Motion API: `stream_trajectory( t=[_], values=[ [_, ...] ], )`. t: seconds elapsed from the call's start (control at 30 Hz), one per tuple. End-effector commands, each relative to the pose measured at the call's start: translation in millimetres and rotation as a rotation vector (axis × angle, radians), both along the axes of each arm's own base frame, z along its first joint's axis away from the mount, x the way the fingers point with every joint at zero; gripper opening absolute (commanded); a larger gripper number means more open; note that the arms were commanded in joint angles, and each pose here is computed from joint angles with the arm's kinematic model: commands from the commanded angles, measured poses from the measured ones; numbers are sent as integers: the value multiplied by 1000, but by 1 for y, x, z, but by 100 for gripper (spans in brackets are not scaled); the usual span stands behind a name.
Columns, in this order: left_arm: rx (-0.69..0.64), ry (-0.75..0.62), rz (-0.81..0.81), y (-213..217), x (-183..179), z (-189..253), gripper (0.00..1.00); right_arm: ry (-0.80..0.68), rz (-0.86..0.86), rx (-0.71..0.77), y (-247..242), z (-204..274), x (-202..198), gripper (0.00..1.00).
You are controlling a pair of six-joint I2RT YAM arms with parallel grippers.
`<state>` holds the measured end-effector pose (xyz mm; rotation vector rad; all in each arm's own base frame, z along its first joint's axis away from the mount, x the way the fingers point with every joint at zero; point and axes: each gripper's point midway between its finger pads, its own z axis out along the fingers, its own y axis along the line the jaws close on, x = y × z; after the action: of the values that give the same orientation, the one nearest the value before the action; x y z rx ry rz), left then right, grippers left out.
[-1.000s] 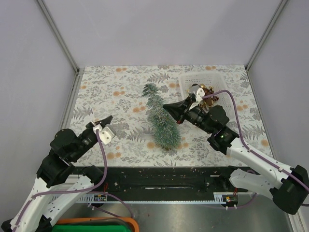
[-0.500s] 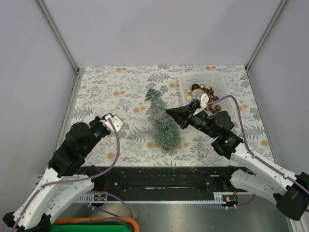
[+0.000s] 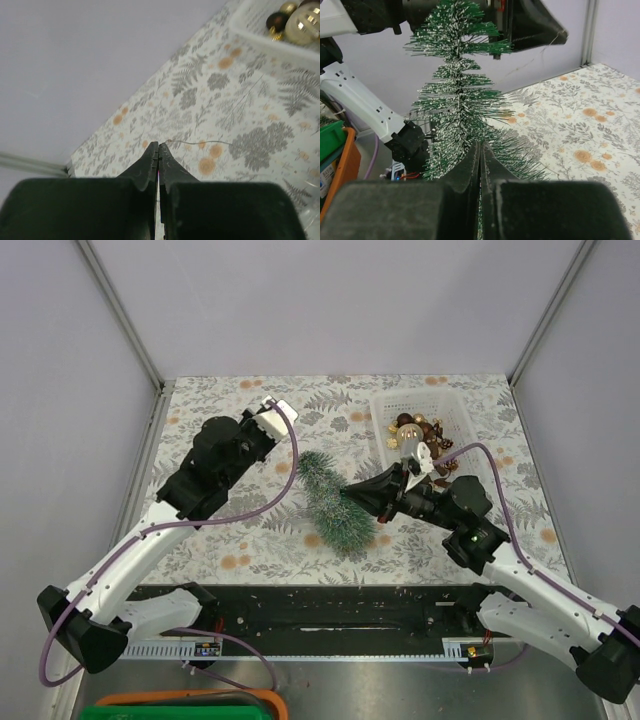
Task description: Decorate the small christmas tree
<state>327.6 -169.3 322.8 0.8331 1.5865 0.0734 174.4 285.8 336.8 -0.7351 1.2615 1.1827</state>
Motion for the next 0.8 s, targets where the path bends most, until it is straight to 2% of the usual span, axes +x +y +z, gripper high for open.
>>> stream_trajectory(
  t=[0.0, 0.2, 0.37, 0.43, 0.53, 0.7, 0.77],
  values=[
    [-170, -202, -216, -43, -4, 69, 0, -17, 94, 20, 8, 14, -14, 0],
    [-172, -248, -454, -90, -6, 87, 0, -16, 128, 10, 15, 13, -13, 0],
    [-194, -257, -649, -126, -13, 103, 0, 7, 162, -14, 22, 10, -13, 5],
    [-201, -260, -714, -136, -17, 105, 0, 15, 158, -37, 23, 8, -11, 12],
    [-193, -273, -821, -148, -29, 111, 0, 12, 71, -77, 12, 11, -4, 37],
    [-237, -232, -905, -155, -43, 114, 0, -28, -129, -85, -24, 26, 10, 48],
    [-254, -208, -948, -158, -51, 113, 0, -31, -188, -95, -36, 31, 16, 49]
  ],
)
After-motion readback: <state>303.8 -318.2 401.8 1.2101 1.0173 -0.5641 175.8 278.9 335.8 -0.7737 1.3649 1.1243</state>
